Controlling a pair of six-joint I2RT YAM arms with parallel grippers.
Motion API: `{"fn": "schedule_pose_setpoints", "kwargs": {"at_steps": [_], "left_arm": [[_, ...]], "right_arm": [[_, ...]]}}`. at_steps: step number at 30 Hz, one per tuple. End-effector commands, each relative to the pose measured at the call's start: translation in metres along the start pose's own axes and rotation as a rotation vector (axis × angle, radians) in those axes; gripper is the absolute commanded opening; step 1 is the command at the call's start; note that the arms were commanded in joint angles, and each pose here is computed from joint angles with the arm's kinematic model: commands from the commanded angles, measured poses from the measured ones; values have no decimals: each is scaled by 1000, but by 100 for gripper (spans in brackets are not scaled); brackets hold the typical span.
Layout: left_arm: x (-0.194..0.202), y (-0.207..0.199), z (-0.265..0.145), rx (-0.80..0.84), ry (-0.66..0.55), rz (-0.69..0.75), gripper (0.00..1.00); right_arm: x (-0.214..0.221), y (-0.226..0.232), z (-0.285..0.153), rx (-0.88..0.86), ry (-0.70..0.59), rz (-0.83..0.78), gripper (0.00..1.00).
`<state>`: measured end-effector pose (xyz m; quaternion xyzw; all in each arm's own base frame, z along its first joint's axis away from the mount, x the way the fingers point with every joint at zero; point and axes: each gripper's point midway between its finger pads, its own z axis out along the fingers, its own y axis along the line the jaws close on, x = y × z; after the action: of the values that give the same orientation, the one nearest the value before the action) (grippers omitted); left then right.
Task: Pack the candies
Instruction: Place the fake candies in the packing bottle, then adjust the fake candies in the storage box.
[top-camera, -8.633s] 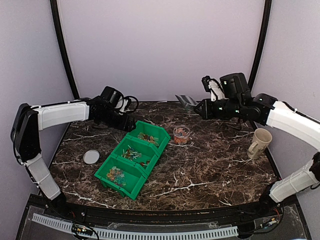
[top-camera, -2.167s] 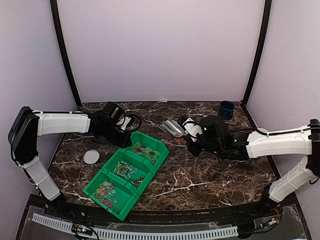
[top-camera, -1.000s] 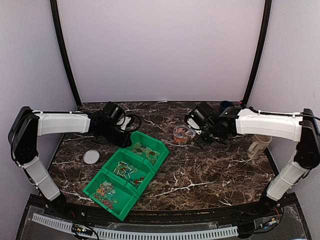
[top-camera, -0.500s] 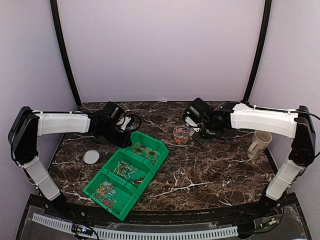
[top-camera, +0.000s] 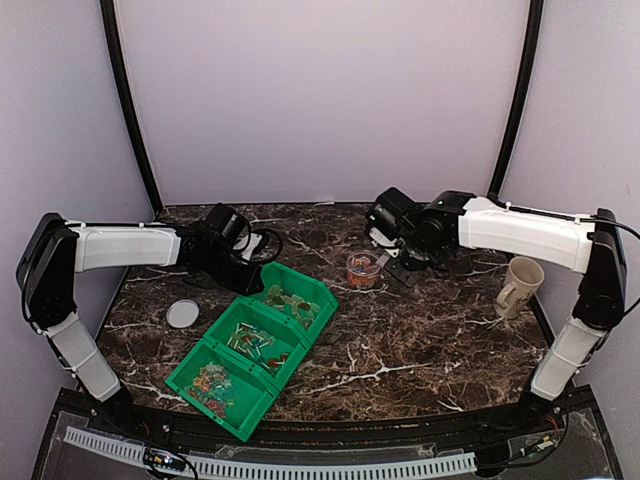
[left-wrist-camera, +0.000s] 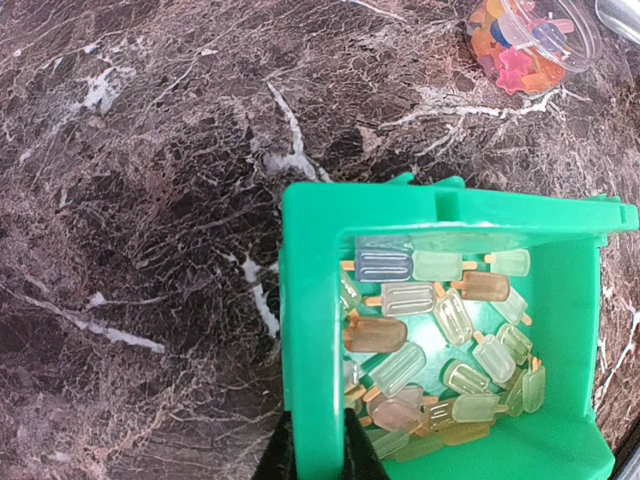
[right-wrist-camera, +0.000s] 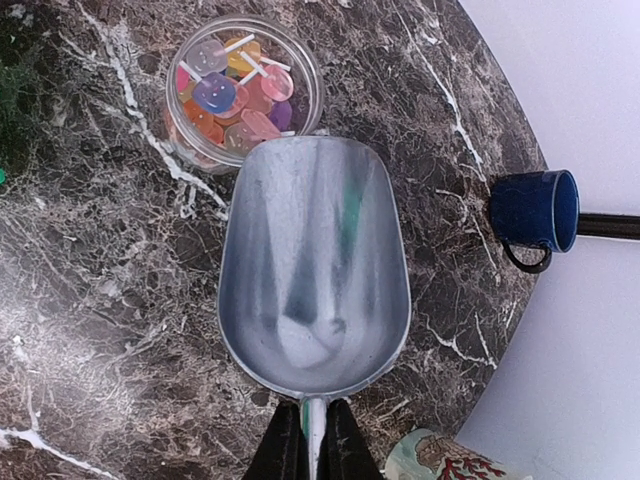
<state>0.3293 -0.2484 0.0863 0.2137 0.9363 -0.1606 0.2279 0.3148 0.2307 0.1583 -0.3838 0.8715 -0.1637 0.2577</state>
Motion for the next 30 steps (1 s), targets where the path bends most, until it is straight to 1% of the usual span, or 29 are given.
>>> {"fn": "schedule_pose_setpoints", "kwargs": {"at_steps": [1,8,11,14,19,22,26,30], "left_arm": [[-28,-9,-23,32,-100,1,0],[-27,-9,-22,31,-95,-1,0],[-28,-9,-22,31,-99,0,0],[-28,-9,-23,33,-99,-1,0],[-29,-13,-24,55,-102,2,0],[-29,-14,-24,61,-100,4,0],[-29,-14,-25,62,-104,5,0],[-30,-15,-26,67,-106,10,0]], "right_arm": [[-7,-7,-7,26,-9,-10,0],[-12,-6,-9,21,-12,-29,0],[-20,-4,-14,21,-48,-33,0],[-34,4,-24,-12,-160,-39,0],[-58,33,-58,-116,-416,-96,0],[-65,51,-73,-154,-492,-158,0],[-70,67,-82,-170,-503,-243,0],[-64,90,-83,-199,-456,-357,0]]}}
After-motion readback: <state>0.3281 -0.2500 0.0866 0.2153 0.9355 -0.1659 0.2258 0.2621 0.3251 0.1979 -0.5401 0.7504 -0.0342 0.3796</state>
